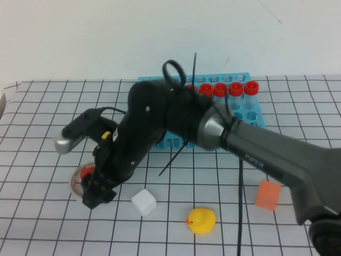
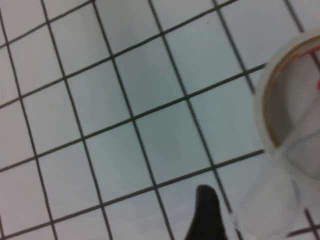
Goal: Place the test tubes
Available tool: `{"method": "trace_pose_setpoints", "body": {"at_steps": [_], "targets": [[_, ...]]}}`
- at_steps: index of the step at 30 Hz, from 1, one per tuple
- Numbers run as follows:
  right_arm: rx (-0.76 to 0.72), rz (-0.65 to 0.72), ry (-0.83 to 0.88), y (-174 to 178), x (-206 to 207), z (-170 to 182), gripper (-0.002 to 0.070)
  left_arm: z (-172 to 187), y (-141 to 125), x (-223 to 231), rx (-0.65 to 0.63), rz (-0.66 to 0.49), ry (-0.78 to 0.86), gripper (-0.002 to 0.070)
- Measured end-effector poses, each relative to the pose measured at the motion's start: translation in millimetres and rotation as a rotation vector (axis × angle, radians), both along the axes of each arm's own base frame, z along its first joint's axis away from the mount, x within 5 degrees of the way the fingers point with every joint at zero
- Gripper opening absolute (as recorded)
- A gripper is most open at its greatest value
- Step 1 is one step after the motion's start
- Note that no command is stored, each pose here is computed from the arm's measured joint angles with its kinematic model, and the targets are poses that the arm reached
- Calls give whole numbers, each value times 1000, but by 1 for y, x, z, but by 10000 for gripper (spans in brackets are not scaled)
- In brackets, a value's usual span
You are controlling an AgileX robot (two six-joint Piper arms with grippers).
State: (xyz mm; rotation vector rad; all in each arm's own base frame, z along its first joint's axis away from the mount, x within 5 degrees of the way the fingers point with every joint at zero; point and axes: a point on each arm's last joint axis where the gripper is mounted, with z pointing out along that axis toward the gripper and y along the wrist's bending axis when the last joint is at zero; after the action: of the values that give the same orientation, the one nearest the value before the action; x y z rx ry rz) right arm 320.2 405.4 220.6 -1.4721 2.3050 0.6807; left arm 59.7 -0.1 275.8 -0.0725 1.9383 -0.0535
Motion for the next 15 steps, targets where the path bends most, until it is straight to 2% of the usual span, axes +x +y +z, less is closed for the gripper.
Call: {"method": "trace_pose_setpoints", "body": {"at_steps": [9,15], "targets": [[-82,66,-96,15,-16,-13,487,0,0,0,-2,1,-1,-1],[-109,36,-103,15,-15,-17,487,0,0,0,0,0,-1,-1]]}}
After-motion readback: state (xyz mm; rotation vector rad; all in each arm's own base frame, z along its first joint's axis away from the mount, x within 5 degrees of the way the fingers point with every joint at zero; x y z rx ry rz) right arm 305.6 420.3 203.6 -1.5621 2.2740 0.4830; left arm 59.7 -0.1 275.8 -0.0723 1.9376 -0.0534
